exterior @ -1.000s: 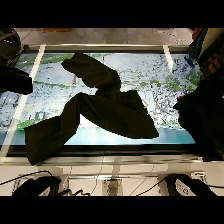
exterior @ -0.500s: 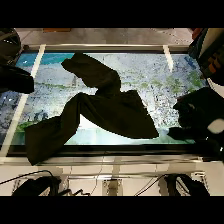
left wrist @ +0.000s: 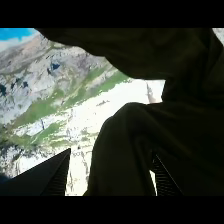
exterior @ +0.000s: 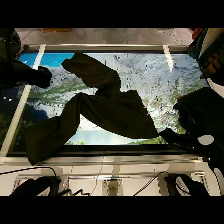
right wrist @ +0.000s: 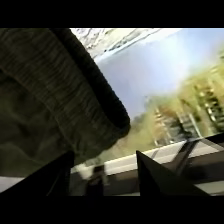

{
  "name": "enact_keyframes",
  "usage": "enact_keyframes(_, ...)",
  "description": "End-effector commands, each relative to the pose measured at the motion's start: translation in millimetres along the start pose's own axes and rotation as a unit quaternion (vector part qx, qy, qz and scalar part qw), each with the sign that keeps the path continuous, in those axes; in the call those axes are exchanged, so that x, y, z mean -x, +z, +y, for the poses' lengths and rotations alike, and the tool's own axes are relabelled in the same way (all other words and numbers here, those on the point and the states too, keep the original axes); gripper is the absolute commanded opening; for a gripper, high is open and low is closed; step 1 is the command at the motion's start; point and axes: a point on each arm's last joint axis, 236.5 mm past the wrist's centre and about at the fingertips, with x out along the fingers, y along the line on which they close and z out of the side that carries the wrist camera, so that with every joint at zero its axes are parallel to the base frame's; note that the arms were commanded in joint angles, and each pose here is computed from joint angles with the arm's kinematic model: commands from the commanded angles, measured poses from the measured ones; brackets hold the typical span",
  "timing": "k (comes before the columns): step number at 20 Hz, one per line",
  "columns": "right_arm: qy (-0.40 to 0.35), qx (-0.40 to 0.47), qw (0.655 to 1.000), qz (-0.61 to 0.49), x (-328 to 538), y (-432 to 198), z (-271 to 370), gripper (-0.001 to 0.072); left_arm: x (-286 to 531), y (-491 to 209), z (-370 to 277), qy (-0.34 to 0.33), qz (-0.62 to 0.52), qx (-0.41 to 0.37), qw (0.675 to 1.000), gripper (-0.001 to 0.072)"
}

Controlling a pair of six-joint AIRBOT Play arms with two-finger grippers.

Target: Fold the clothes and pants, and hang the long-sleeved shirts on hangers.

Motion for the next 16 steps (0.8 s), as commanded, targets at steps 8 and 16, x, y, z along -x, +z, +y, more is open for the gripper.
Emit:
enact_keyframes(8,0.044,-0.127,0.990,0.030,-38.5,2.5,2.8,0.0446,-16.0,-3.2,22.7,0.042,0.007,-0.005,0.999,0.0497)
enact_keyframes(16,0.018,-0.046,0.999,-0.021,-57.8,9.1,17.6,0.0040,-67.9,-174.7,130.8,0.160,0.198,0.221,0.942,0.0461)
